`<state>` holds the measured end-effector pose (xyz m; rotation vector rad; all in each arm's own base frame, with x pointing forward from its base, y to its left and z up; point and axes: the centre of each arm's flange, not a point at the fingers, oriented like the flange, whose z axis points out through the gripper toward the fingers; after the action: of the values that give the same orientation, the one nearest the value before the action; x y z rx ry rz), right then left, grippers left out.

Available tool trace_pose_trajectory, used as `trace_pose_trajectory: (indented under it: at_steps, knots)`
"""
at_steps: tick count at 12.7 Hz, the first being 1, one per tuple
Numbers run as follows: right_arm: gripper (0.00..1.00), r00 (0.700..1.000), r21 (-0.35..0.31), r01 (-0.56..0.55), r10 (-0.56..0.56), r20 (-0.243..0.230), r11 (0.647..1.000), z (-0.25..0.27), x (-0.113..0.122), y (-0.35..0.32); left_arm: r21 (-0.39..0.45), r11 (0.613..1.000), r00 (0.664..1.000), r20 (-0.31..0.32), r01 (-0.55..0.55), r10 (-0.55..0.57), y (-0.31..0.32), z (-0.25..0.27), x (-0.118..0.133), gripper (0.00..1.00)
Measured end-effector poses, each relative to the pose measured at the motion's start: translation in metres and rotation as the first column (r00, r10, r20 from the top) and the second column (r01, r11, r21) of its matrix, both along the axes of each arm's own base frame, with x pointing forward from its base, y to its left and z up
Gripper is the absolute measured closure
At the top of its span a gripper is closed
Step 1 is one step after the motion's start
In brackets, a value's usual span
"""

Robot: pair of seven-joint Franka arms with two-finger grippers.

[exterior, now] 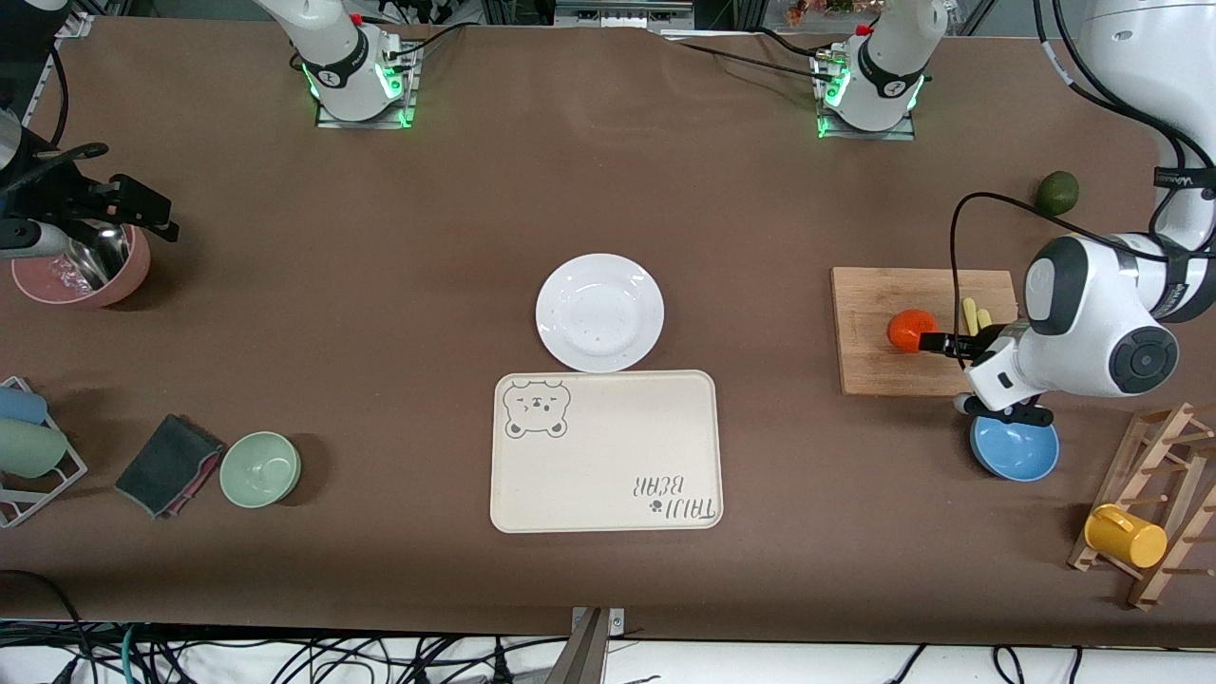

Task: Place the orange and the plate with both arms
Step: 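Reach the left gripper down to the orange on the cutting board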

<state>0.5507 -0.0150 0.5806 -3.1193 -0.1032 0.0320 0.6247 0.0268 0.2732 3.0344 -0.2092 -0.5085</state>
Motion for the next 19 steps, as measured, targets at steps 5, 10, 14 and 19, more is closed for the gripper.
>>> trace_pose_trajectory:
  at_steps: [5, 10, 14, 19]
  knots:
    - [0.00, 1.000, 0.000, 0.000, 0.000, 0.000, 1.000, 0.000, 0.000, 0.000, 0.004, 1.000, 1.000, 0.012, -0.017, 0.017, 0.003, -0.032, -0.016, 0.00]
    - [0.00, 1.000, 0.000, -0.009, 0.009, 0.000, 1.000, 0.000, 0.000, 0.005, -0.003, 0.999, 0.999, -0.014, -0.048, 0.048, 0.003, -0.050, -0.032, 0.00]
    - [0.00, 1.000, 0.000, -0.011, 0.011, 0.000, 1.000, 0.000, 0.000, 0.006, -0.005, 0.998, 0.998, -0.025, -0.060, 0.060, 0.002, -0.059, -0.039, 0.00]
    - [0.00, 1.000, 0.000, -0.011, 0.011, 0.000, 1.000, 0.000, 0.000, 0.006, -0.005, 0.998, 0.997, -0.038, -0.061, 0.061, 0.001, -0.065, -0.043, 0.00]
